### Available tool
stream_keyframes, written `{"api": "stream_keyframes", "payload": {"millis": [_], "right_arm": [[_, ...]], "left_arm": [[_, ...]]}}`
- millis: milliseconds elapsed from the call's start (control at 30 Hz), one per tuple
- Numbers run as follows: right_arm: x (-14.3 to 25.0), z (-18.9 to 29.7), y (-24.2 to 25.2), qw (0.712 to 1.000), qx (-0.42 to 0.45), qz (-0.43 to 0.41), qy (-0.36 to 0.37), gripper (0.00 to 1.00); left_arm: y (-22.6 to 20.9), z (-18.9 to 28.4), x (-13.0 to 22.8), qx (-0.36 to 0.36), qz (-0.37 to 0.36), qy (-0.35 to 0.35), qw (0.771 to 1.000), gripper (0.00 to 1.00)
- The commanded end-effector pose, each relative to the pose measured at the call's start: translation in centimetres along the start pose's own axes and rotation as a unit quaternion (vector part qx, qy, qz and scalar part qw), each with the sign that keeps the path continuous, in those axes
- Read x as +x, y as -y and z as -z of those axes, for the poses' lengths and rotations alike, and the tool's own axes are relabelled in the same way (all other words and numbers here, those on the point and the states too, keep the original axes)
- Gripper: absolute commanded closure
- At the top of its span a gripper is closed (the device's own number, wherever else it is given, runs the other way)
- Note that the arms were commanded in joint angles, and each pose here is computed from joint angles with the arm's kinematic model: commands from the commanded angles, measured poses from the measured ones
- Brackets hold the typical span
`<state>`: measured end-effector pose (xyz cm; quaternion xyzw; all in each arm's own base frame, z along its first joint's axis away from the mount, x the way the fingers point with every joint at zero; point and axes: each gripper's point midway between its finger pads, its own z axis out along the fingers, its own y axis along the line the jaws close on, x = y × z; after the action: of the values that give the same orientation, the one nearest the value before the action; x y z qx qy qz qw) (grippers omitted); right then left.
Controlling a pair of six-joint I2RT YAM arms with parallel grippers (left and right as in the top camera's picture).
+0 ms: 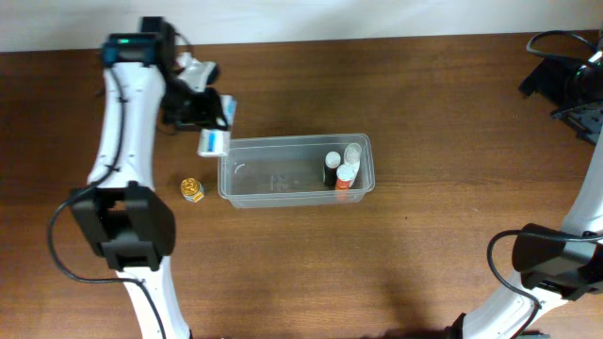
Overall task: Pack container
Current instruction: 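Lift the Panadol box and carry it right over the container, then lower the Panadol box into the container and release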
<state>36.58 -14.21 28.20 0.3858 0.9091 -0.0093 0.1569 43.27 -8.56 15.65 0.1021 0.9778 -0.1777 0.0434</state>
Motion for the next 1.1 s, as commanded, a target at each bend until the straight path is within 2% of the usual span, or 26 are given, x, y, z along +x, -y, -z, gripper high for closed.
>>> {"api": "stream_keyframes", "payload": {"millis": [0, 233, 333, 467, 667, 967, 1067], "right_arm": [[0.3, 0.8, 0.0, 1.0, -0.004, 0.001, 0.006, 0.02], [0.3, 0.8, 0.0, 1.0, -0.004, 0.001, 0.006, 0.02], [0.3, 0.8, 0.0, 1.0, -0.004, 0.001, 0.006, 0.02], [0.3, 0.8, 0.0, 1.0, -0.004, 0.001, 0.006, 0.02], [0.3, 0.8, 0.0, 1.0, -0.004, 0.001, 0.006, 0.02], [0.3, 0.8, 0.0, 1.0, -0.004, 0.001, 0.006, 0.02], [0.3, 0.8, 0.0, 1.0, -0.004, 0.001, 0.006, 0.02]], "left_arm": [[2.4, -0.6, 0.2, 0.01, -0.028, -0.012, 0.999, 0.54], [4.6, -1.8, 2.4, -0.044, -0.034, -0.066, 0.996, 0.54], [5.1, -2.3, 2.6, -0.078, -0.058, -0.074, 0.993, 0.54], [5.7, -2.7, 2.6, -0.112, -0.128, -0.081, 0.982, 0.54], [7.7, -3.4, 3.2, -0.098, -0.259, -0.101, 0.955, 0.53], [8.2, -3.9, 3.7, -0.077, -0.359, -0.119, 0.923, 0.53], [8.8, -4.2, 4.1, -0.048, -0.396, -0.123, 0.909, 0.53]]}}
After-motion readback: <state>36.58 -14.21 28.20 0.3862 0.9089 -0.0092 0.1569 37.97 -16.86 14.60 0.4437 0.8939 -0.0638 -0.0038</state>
